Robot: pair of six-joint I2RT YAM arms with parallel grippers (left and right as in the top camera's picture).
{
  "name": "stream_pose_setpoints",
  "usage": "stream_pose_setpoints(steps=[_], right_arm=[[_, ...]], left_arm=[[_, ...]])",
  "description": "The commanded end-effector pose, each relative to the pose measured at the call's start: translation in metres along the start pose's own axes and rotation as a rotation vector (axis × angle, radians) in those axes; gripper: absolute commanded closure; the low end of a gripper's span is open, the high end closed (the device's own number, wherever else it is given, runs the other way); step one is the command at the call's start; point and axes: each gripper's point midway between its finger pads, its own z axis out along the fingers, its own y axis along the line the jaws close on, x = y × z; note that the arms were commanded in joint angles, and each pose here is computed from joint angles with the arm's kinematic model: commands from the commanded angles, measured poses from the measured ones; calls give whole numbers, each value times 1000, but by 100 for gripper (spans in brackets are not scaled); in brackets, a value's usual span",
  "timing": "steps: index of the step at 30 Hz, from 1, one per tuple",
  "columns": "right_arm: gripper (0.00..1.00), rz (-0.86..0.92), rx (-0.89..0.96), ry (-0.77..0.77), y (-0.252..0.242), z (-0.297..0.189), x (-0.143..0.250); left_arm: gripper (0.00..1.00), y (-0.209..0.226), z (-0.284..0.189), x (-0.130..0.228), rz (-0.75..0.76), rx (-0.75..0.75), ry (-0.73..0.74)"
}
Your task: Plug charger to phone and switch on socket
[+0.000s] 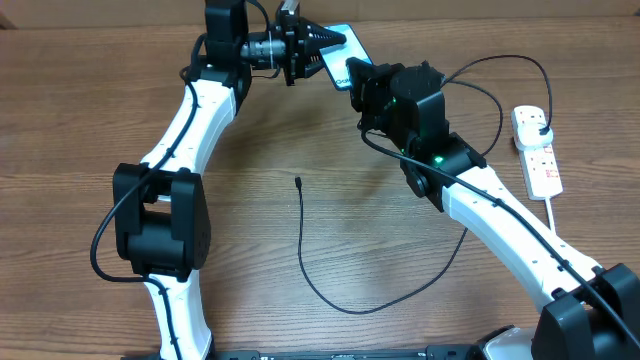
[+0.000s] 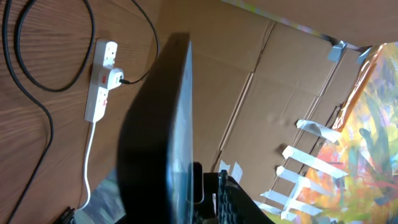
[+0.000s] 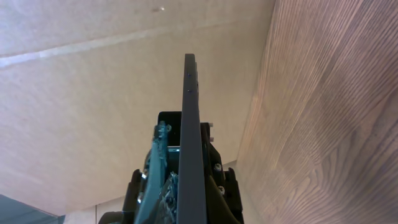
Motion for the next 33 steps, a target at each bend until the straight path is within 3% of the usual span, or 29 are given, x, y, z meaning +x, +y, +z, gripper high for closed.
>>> stream_pose_setpoints(steps=[1,22,33], right_arm=[[96,6,-44,15,15,-4,7],[96,6,-57,20,18,-4,8],[95,5,-42,18,14,-4,8]], left_arm=[[76,-9,7,9,18,5,19],[96,-9,7,9,36,5,18],[96,-8,6,12,153,6,38]])
